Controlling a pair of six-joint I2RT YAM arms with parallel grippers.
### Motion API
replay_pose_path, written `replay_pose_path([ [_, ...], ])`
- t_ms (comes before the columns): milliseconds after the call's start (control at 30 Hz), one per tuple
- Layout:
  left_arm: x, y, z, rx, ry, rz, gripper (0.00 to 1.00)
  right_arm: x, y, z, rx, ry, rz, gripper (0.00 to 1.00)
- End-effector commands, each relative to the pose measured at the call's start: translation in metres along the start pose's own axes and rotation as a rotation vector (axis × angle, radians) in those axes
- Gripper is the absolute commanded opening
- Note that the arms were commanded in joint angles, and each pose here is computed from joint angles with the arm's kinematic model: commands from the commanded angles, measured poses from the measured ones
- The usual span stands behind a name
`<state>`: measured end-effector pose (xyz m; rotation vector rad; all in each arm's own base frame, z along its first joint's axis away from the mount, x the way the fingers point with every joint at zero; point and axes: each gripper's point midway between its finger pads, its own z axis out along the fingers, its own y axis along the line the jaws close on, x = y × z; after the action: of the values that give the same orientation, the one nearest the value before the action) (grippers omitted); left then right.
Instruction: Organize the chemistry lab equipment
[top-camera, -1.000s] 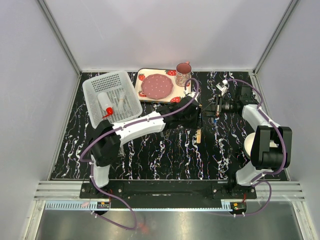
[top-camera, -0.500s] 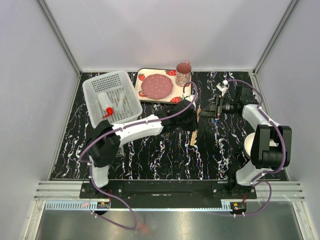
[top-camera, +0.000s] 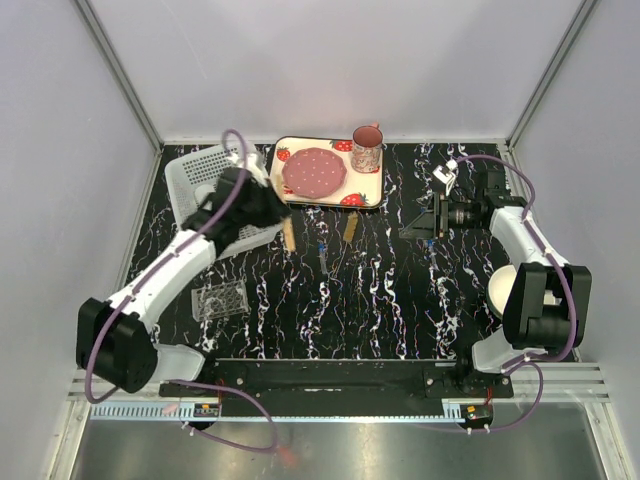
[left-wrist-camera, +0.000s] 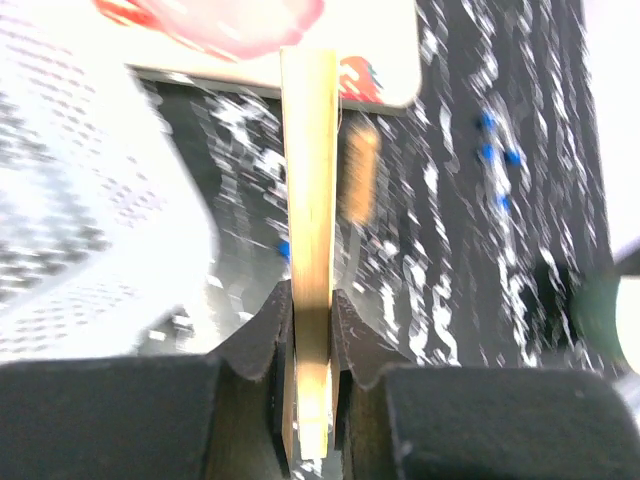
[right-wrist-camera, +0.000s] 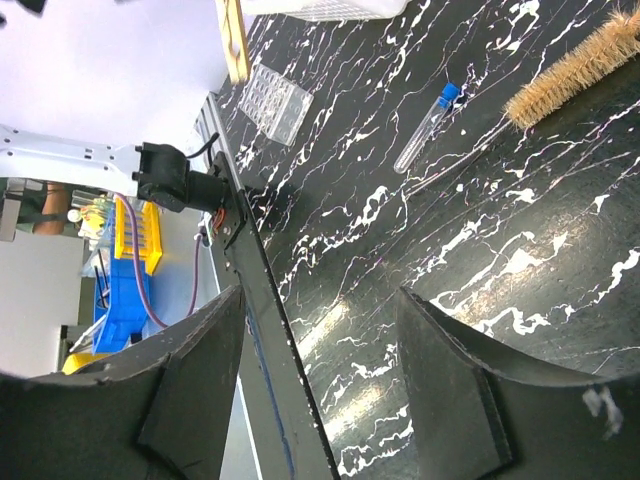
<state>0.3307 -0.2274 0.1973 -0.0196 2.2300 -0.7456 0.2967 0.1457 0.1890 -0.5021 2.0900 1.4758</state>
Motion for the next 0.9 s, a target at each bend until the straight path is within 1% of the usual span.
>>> replay_pose_path([
  [0,-0.045,0.056,-0.027,-0.081,-0.024,0.003,0.08,-0.007,0.008,-0.005,0.019,0.004,-0.093,0.67],
  [67,-0.065,0.075,-0.028,-0.130,-0.036,-0.006,0.08,-0.007,0.007,-0.004,0.020,0.007,-0.092,0.67],
  [100,-0.073,0.093,-0.030,-0.176,-0.039,-0.012,0.08,-0.006,0.006,-0.004,0.019,0.008,-0.089,0.67],
  [200,-0.089,0.118,-0.027,-0.253,-0.044,-0.003,0.08,-0.005,0.005,-0.004,0.018,0.012,-0.085,0.67],
  [233,-0.097,0.120,-0.027,-0.264,-0.056,0.002,0.08,-0.005,0.004,-0.004,0.018,0.013,-0.087,0.67],
  [400,-0.104,0.149,-0.010,-0.344,-0.020,0.019,0.08,-0.003,0.002,-0.003,0.015,0.021,-0.076,0.67],
  [533,-0.112,0.160,-0.005,-0.370,-0.013,0.027,0.09,-0.001,-0.001,-0.002,0.016,0.029,-0.068,0.67],
  [867,-0.109,0.178,0.004,-0.398,0.020,0.022,0.11,0.000,-0.005,-0.001,0.010,0.039,-0.054,0.67],
])
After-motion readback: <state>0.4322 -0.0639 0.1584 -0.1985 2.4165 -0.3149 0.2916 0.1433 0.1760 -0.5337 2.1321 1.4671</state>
